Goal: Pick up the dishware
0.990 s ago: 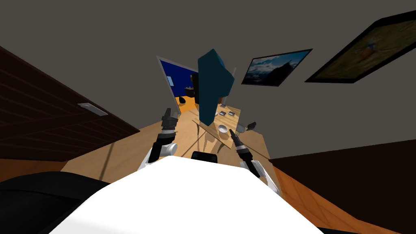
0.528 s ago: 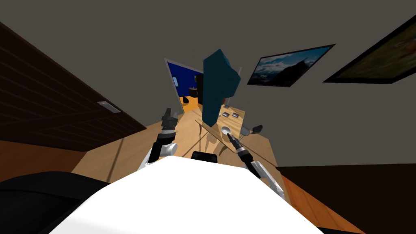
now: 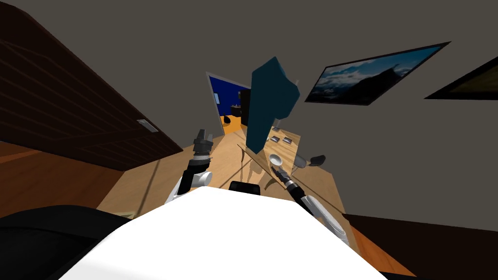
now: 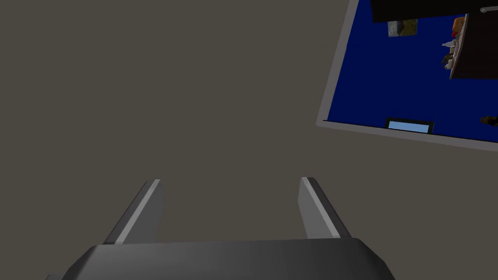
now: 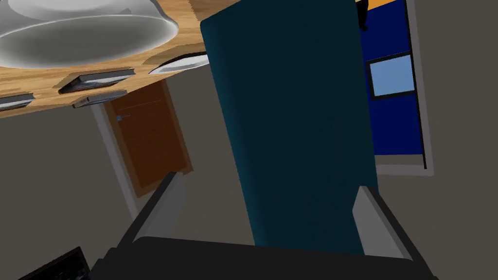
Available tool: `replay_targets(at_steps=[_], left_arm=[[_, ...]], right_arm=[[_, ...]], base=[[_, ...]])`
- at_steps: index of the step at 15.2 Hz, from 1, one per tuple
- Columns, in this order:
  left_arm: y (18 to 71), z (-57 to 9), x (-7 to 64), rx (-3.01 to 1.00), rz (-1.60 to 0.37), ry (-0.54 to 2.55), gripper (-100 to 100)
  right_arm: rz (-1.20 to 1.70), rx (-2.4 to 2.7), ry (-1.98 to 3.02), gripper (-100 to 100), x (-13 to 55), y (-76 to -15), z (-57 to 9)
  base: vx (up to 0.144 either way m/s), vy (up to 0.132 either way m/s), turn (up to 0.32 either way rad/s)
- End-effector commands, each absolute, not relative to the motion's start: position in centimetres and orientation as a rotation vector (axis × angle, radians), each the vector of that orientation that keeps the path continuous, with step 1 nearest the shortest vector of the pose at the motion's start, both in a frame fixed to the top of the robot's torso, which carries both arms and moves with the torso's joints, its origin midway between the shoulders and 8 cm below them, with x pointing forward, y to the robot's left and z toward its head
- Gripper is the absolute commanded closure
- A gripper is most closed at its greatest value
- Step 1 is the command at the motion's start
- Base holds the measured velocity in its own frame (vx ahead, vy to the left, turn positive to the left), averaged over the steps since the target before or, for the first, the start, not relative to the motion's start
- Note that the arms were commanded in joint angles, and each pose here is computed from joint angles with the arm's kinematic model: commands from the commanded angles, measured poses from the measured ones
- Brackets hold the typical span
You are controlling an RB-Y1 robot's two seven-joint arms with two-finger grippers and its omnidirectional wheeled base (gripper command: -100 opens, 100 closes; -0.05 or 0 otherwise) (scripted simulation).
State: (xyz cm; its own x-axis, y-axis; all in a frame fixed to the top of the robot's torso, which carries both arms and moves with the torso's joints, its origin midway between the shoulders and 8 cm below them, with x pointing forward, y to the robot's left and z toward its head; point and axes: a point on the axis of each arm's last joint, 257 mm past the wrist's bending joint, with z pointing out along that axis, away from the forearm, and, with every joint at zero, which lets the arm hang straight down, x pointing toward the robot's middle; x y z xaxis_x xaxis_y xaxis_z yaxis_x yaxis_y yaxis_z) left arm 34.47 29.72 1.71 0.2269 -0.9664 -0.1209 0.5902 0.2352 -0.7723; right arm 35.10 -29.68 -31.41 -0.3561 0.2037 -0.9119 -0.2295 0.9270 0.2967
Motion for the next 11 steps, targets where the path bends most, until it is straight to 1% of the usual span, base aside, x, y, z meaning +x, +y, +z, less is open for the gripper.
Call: replay_targets(at_steps=[1,6,11], left_arm=[[29.7,1.7,34.5,-0.67,-1.19,0.685,0],[29.7,1.7,34.5,-0.67,-1.19,0.685,0],[29.7,1.7,34.5,-0.67,-1.19,0.685,0]], right_arm=[[0.362,-0.107,1.946,-100,34.4,-31.5,-33.6],[0.228,-0.255,2.032,-100,32.8,-33.9,-36.8],[0.052,-0.455,2.132,-100,30.3,-37.9,-40.5]], base=[[0.054,0.044,0.183],[0.054,0.032,0.141],[0.052,0.027,0.153]])
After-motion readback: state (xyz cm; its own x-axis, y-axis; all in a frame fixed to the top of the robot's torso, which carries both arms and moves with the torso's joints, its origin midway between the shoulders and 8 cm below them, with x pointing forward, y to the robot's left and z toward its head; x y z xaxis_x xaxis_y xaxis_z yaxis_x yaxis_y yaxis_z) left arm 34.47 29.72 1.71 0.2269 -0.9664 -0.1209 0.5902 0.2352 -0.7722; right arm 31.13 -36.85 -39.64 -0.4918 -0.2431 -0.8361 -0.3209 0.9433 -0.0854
